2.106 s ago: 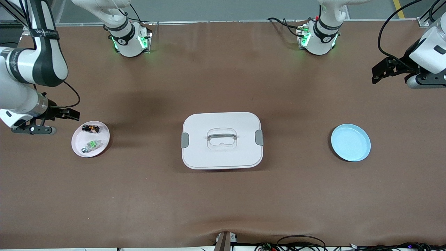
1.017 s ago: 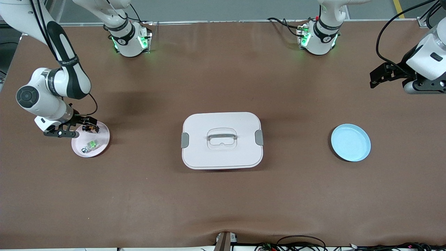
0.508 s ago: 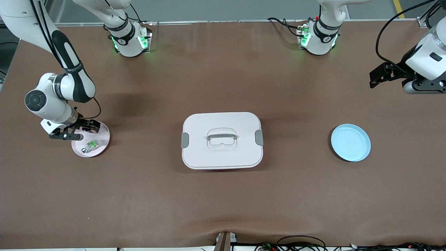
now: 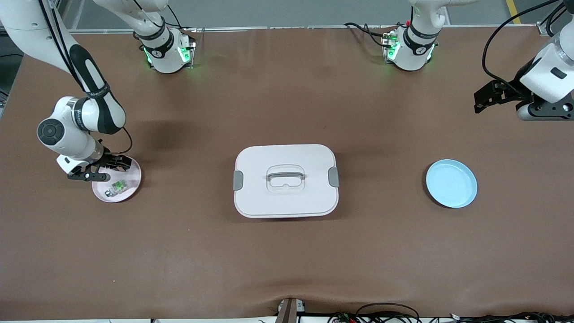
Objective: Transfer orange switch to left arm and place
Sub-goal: 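Close the right gripper on the orange-and-black switch, then lift the orange switch off the white plate with the right gripper, then carry the switch above the box with the right gripper while the left gripper approaches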
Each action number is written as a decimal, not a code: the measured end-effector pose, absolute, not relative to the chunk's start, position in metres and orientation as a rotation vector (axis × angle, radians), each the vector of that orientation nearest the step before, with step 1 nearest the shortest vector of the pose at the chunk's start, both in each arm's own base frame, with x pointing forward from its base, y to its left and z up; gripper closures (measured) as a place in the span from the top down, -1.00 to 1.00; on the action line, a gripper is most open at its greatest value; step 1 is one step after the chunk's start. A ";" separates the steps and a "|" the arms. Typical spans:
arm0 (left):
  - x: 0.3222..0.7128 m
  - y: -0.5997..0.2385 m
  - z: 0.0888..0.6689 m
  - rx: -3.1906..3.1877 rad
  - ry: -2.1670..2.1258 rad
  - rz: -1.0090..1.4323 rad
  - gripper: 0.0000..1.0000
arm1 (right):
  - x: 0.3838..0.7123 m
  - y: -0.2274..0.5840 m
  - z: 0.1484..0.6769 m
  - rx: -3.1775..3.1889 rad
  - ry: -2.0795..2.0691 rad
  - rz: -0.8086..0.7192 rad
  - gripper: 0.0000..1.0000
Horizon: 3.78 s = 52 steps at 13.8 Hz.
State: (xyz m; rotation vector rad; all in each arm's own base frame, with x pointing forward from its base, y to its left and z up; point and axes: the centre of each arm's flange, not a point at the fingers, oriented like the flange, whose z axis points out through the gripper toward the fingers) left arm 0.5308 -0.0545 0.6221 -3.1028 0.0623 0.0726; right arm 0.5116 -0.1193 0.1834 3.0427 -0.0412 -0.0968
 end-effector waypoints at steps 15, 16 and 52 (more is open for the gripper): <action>0.531 -0.055 0.622 -3.102 0.062 0.076 1.00 | 0.512 -0.120 0.185 3.044 -0.007 -0.124 0.45; 0.531 -0.055 0.622 -3.102 0.062 0.076 1.00 | 0.514 -0.120 0.187 3.044 0.031 -0.127 0.45; 0.525 -0.083 0.621 -3.096 0.148 0.097 1.00 | 0.521 0.337 0.532 3.271 -1.268 -1.027 0.45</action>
